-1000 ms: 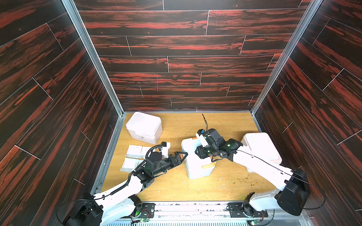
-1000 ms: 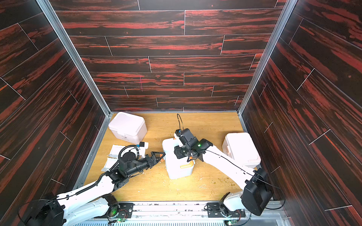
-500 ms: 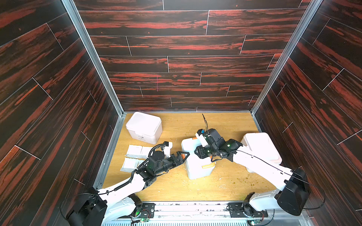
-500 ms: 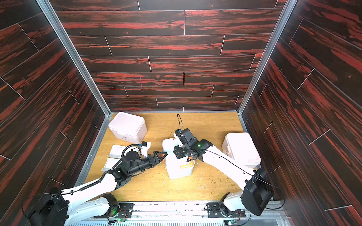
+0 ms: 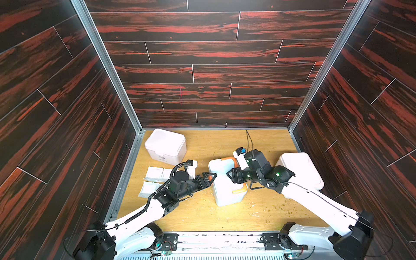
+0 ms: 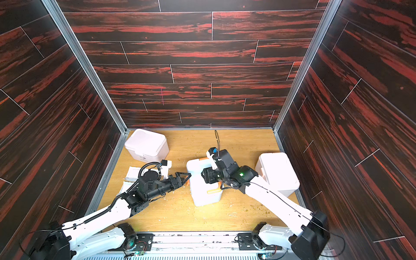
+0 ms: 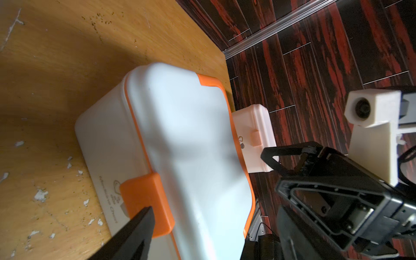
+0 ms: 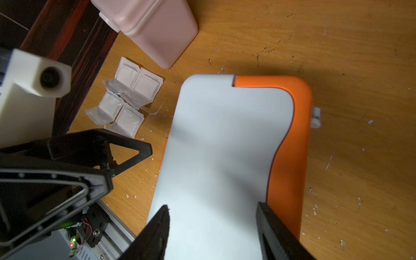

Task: Open first aid kits and take out gauze
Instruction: Fasten the fastener of the first aid kit, then move the first aid kit to the center of the board.

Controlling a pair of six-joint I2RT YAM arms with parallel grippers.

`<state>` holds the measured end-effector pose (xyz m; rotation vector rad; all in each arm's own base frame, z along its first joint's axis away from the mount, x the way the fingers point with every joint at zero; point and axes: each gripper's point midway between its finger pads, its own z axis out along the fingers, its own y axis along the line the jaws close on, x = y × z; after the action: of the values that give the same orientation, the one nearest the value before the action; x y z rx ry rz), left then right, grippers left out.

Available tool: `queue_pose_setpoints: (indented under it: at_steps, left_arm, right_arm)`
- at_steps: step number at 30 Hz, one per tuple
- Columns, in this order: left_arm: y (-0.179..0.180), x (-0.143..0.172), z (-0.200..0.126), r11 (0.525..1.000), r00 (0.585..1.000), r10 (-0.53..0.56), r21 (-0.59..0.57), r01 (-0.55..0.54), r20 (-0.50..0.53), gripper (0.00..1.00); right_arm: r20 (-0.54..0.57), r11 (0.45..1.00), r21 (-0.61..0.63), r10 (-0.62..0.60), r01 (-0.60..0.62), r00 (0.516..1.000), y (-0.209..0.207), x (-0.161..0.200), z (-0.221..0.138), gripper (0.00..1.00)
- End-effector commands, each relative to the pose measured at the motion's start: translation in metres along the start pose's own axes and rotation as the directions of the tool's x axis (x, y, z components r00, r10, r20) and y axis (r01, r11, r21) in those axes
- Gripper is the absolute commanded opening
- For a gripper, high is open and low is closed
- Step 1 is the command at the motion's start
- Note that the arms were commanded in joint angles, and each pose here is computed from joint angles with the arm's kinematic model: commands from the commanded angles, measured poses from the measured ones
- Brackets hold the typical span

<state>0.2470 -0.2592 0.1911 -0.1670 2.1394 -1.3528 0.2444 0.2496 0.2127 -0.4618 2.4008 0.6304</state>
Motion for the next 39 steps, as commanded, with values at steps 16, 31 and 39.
queue_pose_setpoints:
  at_steps: [16, 31, 39]
  left_arm:
    - [-0.012, 0.012, 0.036, 0.999, 0.994, 0.002, 0.043, 0.003, -0.113, 0.84]
    - [-0.005, 0.019, 0.030, 0.999, 0.992, 0.040, 0.007, -0.039, -0.121, 0.96]
    - [-0.011, 0.060, 0.020, 0.993, 0.960, 0.119, 0.015, -0.119, -0.252, 0.97]
  right_arm:
    - [-0.106, 0.996, -0.018, 0.082, -0.085, 0.991, -0.020, 0.039, 0.032, 0.63]
    - [0.085, 0.984, 0.120, 0.125, -0.134, 0.989, -0.050, 0.022, -0.019, 0.95]
    - [0.125, 0.980, 0.113, 0.148, -0.162, 0.981, -0.055, 0.032, -0.031, 0.94]
